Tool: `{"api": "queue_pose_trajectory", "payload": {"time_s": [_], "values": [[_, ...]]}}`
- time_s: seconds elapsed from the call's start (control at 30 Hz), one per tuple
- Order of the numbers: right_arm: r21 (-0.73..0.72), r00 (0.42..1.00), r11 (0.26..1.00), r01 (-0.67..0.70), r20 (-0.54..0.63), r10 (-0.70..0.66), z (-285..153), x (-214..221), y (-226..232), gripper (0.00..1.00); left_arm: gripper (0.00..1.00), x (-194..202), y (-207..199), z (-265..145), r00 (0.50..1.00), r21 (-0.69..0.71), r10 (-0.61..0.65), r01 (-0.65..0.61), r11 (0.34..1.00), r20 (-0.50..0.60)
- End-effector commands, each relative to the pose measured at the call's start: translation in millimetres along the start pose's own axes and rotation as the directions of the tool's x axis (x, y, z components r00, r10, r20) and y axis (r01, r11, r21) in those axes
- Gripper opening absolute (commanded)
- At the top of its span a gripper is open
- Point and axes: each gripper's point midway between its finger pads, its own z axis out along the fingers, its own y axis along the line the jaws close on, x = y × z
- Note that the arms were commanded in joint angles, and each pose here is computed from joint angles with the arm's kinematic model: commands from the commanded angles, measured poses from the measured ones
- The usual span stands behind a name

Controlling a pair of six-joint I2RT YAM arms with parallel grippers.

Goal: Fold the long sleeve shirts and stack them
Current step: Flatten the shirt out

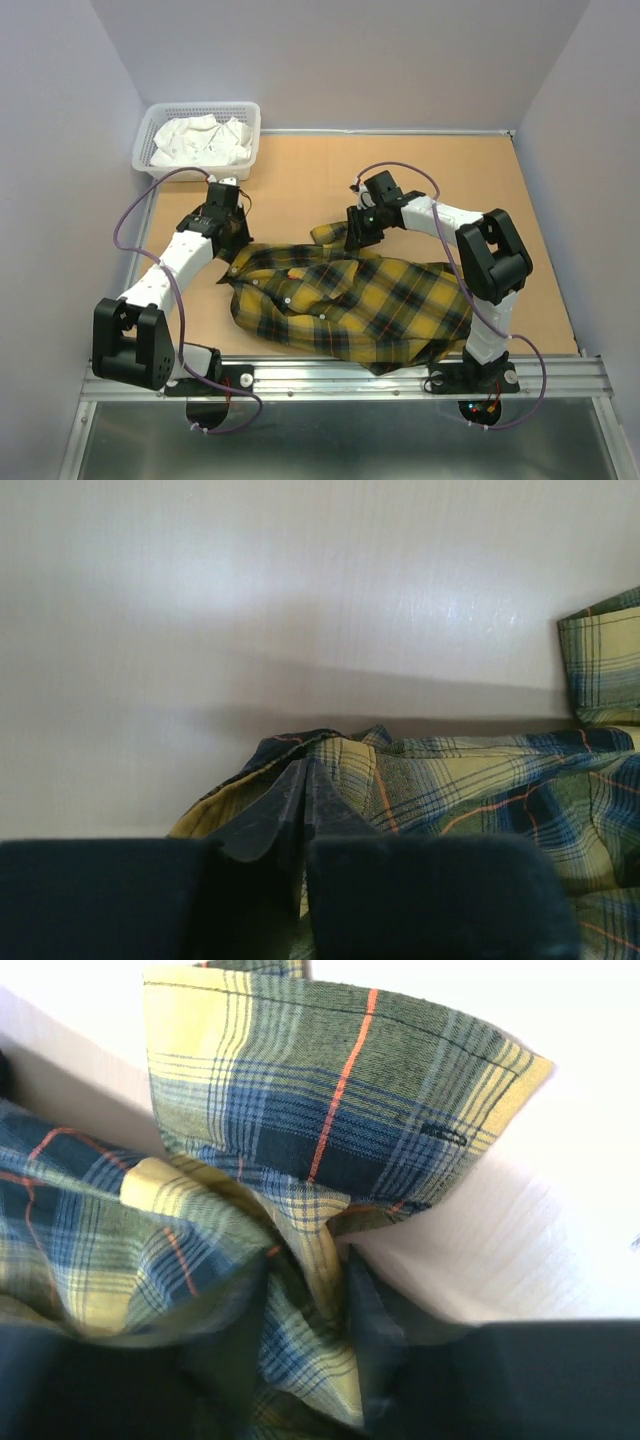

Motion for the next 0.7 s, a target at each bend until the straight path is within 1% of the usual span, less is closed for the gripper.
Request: {"api": "queue_pose_trajectory", "payload": {"time_s": [0.0,0.03,0.1,0.13,0.2,0.23,0.3,0.37,0.4,0.47,0.5,0.53,0.57,0.6,0.67], "values": [[-0.022,0.994,0.998,0.063,0.088,-0.061,-4,-34,16,0.26,0.04,14,-3,9,0.999,0.033,-0.009,0.01,0.999,-0.032],[-0.016,0.992,0.997,0.073,0.1,-0.071,-6,-38,16,0.12,0.0,15,-5,12,0.999,0.045,-0.012,0.014,0.999,-0.034],[0.01,0.987,0.996,0.093,0.128,-0.093,-10,-47,15,0.01,0.0,17,-6,18,0.999,0.047,-0.016,0.018,0.999,-0.039],[0.023,0.981,0.993,0.116,0.152,-0.118,-15,-56,16,0.01,0.0,18,-14,21,0.999,0.084,-0.024,0.027,0.996,-0.047],[0.073,0.967,0.987,0.143,0.204,-0.155,-26,-73,15,0.01,0.0,17,-18,27,0.998,0.098,-0.033,0.037,0.994,-0.049],[0.121,0.949,0.978,0.171,0.249,-0.196,-35,-91,14,0.01,0.0,11,-22,30,0.999,0.114,-0.042,0.045,0.992,-0.029],[0.171,0.921,0.966,0.195,0.306,-0.24,-50,-114,17,0.01,0.0,4,-26,33,0.999,0.128,-0.05,0.051,0.99,-0.013],[0.23,0.882,0.945,0.232,0.36,-0.304,-69,-140,20,0.01,0.0,-14,-36,35,0.998,0.159,-0.062,0.058,0.986,0.024],[0.276,0.85,0.932,0.235,0.406,-0.335,-83,-162,24,0.01,0.0,-27,-41,37,0.997,0.171,-0.066,0.057,0.984,0.045],[0.34,0.804,0.903,0.264,0.44,-0.401,-101,-186,26,0.01,0.0,-49,-51,35,0.992,0.204,-0.077,0.056,0.977,0.095],[0.391,0.765,0.889,0.237,0.489,-0.42,-122,-208,30,0.01,0.0,-71,-58,29,0.986,0.224,-0.088,0.054,0.973,0.143],[0.435,0.74,0.863,0.257,0.485,-0.465,-130,-217,29,0.01,0.0,-84,-62,28,0.98,0.235,-0.095,0.053,0.971,0.172],[0.458,0.722,0.852,0.256,0.495,-0.483,-138,-225,30,0.01,0.0,-96,-66,24,0.975,0.244,-0.101,0.051,0.968,0.196],[0.488,0.684,0.834,0.256,0.518,-0.513,-156,-239,37,0.01,0.0,-120,-70,15,0.962,0.259,-0.113,0.047,0.965,0.248],[0.513,0.651,0.822,0.247,0.541,-0.533,-174,-249,42,0.01,0.0,-145,-71,2,0.941,0.27,-0.129,0.042,0.962,0.311]]}}
